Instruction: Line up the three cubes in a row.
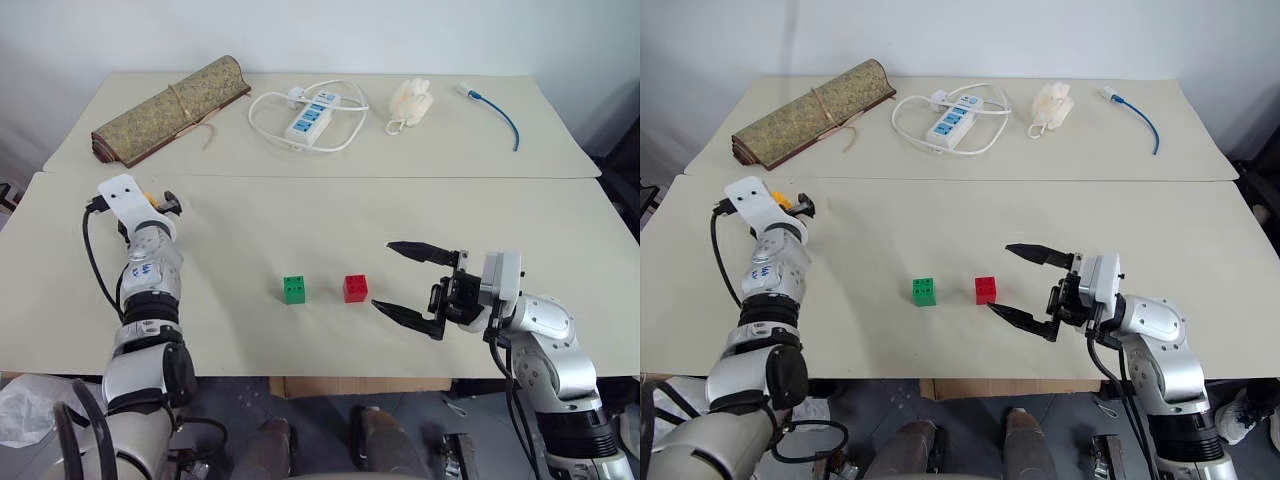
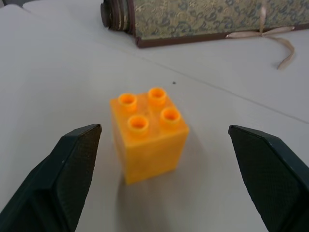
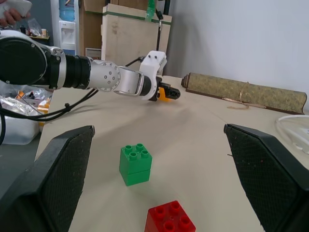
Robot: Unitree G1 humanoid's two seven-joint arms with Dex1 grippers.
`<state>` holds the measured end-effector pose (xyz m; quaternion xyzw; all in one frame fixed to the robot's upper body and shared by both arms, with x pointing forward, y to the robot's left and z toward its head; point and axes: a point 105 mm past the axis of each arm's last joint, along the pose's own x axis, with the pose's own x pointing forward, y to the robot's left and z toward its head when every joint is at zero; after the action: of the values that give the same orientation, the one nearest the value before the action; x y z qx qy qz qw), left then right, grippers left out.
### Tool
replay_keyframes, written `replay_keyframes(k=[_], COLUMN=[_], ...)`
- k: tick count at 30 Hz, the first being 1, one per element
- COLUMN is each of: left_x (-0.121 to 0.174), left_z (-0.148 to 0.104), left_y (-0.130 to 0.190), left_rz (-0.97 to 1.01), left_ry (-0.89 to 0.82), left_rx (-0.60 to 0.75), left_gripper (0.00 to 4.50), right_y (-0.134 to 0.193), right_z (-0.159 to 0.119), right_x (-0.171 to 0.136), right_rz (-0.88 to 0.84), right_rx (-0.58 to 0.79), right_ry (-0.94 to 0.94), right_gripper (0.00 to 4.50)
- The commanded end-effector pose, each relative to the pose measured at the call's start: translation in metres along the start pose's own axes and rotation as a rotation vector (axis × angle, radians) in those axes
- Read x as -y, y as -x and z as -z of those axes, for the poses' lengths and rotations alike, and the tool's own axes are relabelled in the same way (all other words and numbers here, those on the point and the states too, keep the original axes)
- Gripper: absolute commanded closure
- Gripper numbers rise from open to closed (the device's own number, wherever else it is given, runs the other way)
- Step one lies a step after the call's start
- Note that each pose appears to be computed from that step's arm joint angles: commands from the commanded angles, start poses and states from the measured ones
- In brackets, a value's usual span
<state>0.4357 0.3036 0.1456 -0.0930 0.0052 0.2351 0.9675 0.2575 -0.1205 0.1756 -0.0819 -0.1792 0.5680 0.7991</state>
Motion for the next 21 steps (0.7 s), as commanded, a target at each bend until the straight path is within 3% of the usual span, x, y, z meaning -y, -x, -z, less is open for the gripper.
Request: replay_keyframes(k=[1, 8, 11, 15, 18, 19, 21], left_x=[0.002, 0.009, 0.023, 0.027, 0.032, 0.032, 0.022], left_z=[-0.018, -0.014, -0.033, -0.049, -0.06, -0.052, -0.036], left_y=[-0.002, 0.003, 0.016, 0.039, 0.083, 0.103, 0.121], left_rz=[0.009, 0.083, 0.305, 0.608, 1.025, 1.202, 1.374], left_ry=[-0.008, -0.007, 0.008, 0.032, -0.223, -0.349, -0.513], left_rx=[0.072, 0.088, 0.179, 0.175, 0.166, 0.128, 0.041], left_gripper=[0.86, 3.04, 3.04, 3.04, 3.04, 3.04, 3.04], right_y=[0.001, 0.005, 0.008, 0.014, 0.024, 0.027, 0.032], right_z=[-0.007, -0.002, -0.001, -0.002, -0.003, -0.004, -0.005], right_x=[-0.001, -0.001, -0.001, 0.001, 0.004, 0.004, 0.004], right_rz=[0.006, 0.028, 0.036, 0.049, 0.069, 0.075, 0.073], right_rx=[0.019, 0.003, -0.008, -0.027, -0.055, -0.064, -0.077], right_ry=[0.044, 0.041, 0.048, 0.059, 0.075, 0.084, 0.097], right_gripper=[0.0, 0.0, 0.0, 0.0, 0.0, 0.0, 0.0])
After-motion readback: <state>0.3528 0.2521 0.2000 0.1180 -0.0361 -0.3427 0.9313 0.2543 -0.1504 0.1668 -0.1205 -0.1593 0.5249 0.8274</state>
